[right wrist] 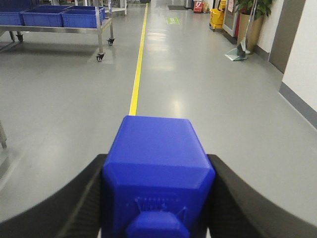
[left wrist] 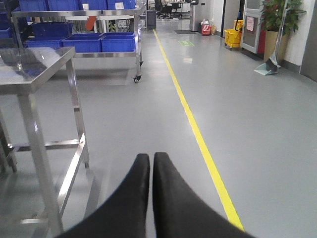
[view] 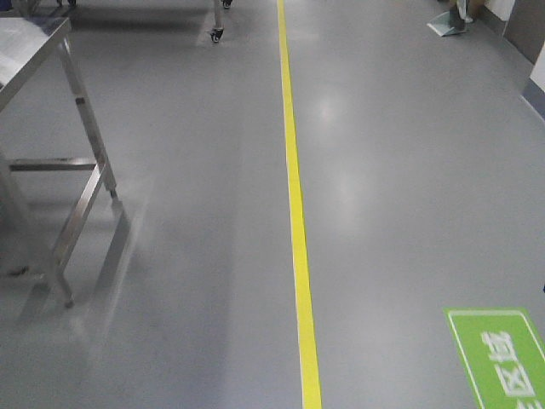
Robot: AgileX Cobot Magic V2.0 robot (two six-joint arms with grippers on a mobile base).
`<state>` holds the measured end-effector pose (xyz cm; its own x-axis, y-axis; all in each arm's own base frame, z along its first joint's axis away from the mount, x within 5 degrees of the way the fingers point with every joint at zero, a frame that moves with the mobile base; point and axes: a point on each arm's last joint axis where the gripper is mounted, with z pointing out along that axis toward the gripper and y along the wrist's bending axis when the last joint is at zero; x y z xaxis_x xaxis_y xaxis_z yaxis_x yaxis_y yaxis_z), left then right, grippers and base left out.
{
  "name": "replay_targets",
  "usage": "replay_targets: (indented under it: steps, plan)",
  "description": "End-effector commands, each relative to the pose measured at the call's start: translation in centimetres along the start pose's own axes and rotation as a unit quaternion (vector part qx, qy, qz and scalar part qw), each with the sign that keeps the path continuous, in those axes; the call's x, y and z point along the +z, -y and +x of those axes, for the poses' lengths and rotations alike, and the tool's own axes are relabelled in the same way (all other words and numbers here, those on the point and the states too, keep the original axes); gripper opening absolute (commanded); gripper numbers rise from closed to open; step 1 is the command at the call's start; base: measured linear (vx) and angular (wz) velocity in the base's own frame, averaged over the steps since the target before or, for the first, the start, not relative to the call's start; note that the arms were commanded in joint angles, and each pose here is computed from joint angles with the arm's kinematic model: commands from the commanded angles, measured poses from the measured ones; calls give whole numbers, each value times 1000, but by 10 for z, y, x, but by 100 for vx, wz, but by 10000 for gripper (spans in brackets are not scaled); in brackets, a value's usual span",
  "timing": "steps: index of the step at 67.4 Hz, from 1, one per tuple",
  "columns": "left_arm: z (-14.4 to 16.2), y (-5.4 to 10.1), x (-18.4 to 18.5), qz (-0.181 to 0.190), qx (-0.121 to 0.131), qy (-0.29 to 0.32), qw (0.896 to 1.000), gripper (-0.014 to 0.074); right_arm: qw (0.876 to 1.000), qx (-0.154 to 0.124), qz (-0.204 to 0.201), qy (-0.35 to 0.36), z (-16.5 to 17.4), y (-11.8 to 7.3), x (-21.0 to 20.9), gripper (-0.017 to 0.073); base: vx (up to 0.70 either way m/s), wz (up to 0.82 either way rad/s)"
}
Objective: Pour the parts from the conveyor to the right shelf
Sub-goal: 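Drive along the yellow floor line toward the bin shelves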
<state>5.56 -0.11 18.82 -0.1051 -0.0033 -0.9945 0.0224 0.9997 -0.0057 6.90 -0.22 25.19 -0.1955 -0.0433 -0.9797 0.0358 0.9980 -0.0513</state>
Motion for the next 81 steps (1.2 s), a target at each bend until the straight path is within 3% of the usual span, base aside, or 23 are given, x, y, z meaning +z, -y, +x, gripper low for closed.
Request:
replay_targets:
  steps: [1, 81]
  plan:
    - [-13, 1, -2, 4, -4, 46, 999, -6, 999, -5, 10, 51, -17, 2, -2, -5, 88, 2]
    - [-13, 1, -2, 4, -4, 46, 999, -6, 999, -5, 10, 51, -17, 2, -2, -5, 88, -2]
